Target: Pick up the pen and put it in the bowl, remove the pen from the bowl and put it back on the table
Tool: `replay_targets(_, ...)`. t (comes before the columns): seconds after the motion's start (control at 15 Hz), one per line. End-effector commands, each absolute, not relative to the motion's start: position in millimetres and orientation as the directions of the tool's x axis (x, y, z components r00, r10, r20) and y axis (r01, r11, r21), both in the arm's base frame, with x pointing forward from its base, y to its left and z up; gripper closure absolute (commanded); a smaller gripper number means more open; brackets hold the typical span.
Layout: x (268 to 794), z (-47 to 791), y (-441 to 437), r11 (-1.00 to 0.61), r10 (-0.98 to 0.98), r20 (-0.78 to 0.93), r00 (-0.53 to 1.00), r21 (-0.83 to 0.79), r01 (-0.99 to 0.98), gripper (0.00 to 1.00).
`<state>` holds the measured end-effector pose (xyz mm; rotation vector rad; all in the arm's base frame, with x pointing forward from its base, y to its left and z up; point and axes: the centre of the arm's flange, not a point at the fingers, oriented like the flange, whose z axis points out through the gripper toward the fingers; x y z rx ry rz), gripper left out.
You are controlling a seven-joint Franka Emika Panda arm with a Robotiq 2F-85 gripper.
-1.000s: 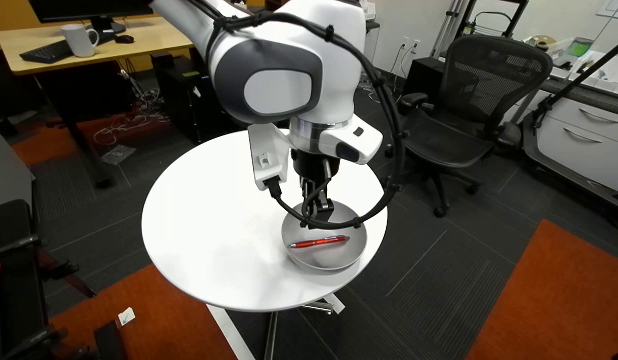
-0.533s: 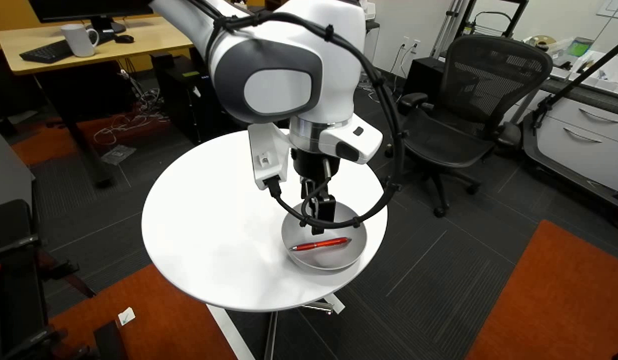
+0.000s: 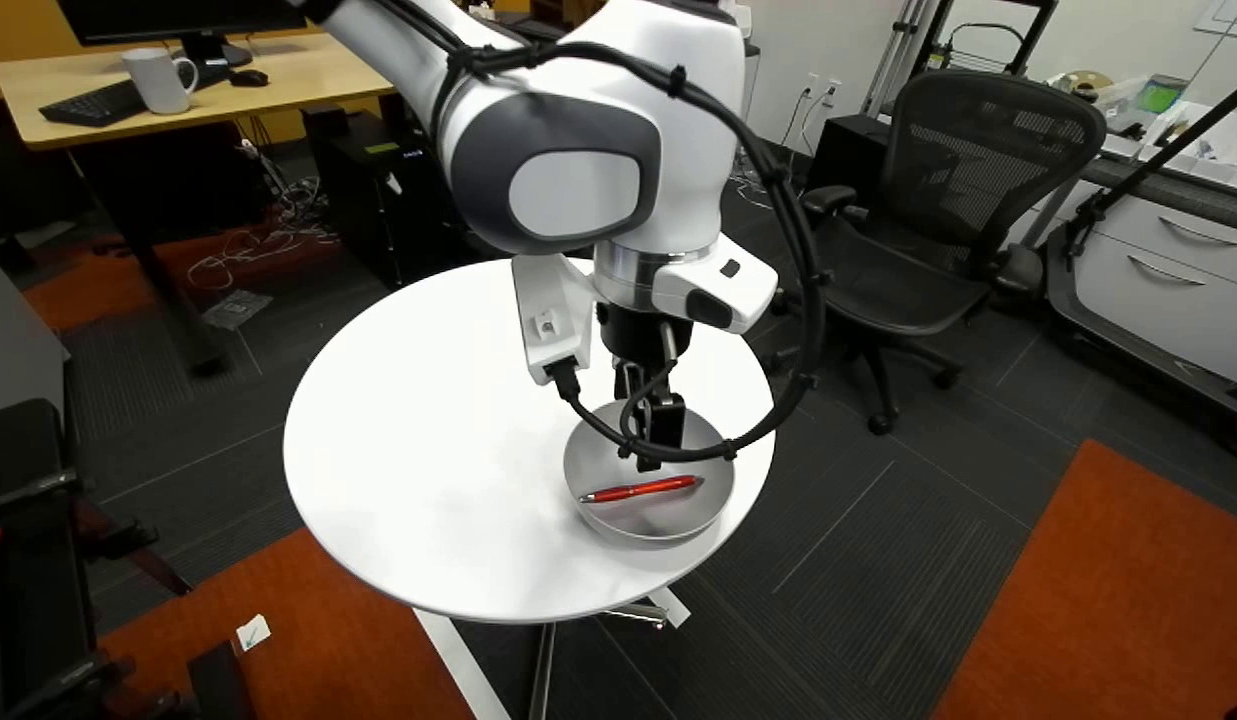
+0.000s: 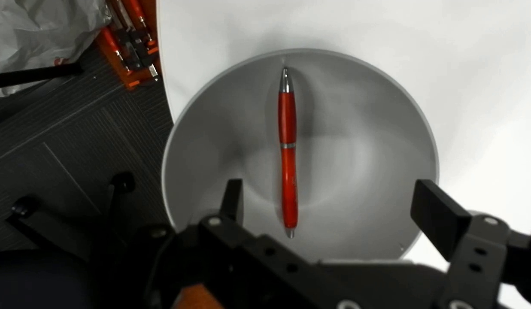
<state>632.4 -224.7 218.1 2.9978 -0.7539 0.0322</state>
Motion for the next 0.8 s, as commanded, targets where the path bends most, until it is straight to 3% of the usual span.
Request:
replay_targets(0.0, 648, 206, -236, -0.871, -0.488, 0.047, 0.872, 0.031, -0.489, 0.0)
replay_targets(0.73, 668, 160, -262, -0.862, -0.506, 0.012, 0.862, 0.036, -0.506, 0.0)
